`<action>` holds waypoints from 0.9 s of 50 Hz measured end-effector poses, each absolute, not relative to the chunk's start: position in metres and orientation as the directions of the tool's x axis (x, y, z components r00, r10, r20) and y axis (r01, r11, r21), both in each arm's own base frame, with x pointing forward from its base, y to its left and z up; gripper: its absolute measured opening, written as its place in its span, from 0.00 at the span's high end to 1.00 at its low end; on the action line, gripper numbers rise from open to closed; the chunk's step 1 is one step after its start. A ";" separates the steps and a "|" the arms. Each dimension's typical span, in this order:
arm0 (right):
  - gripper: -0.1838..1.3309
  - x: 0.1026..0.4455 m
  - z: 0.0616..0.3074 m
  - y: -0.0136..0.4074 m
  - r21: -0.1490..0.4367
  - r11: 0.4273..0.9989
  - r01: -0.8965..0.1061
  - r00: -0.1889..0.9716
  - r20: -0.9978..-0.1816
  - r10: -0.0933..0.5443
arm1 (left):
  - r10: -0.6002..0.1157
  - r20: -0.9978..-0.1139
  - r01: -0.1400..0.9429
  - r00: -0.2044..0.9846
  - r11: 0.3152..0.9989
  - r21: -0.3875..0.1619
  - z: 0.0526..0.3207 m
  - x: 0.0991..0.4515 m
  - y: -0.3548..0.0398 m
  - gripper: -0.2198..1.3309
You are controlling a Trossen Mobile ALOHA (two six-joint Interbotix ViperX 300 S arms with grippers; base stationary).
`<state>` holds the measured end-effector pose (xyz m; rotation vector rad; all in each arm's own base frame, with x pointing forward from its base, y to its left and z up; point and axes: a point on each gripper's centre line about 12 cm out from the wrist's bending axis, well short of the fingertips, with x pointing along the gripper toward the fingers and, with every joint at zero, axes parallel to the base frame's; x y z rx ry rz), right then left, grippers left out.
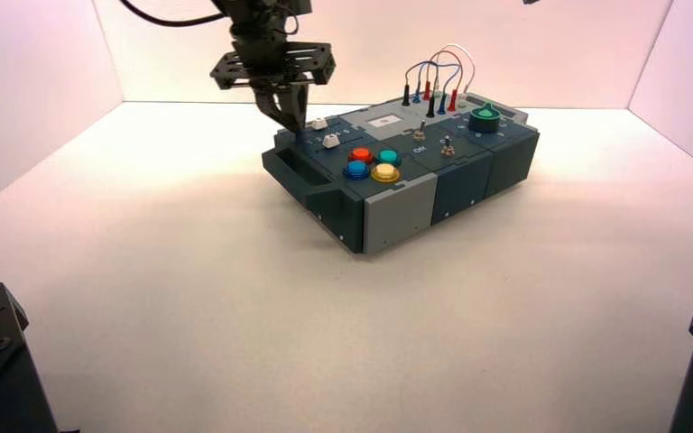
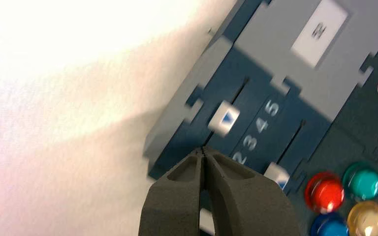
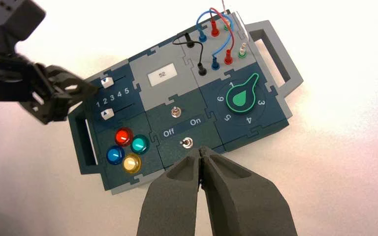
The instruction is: Move the top slider to position 3.
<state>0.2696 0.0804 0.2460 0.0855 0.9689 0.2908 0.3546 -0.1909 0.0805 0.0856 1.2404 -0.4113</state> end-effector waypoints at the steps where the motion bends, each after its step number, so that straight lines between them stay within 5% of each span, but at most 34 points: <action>1: 0.97 0.270 0.246 0.080 0.201 0.958 -0.205 0.531 -0.799 0.281 | -0.258 -0.930 0.348 0.263 0.924 -0.158 0.082 0.353 -0.189 0.96; 31: 0.97 0.268 0.245 0.081 0.196 0.957 -0.214 0.519 -0.807 0.281 | -0.319 -0.860 0.361 0.398 0.916 -0.173 0.157 0.328 -0.173 0.96; 45: 0.97 0.268 0.245 0.081 0.193 0.957 -0.218 0.518 -0.808 0.281 | -0.331 -0.844 0.359 0.421 0.916 -0.180 0.168 0.327 -0.173 0.96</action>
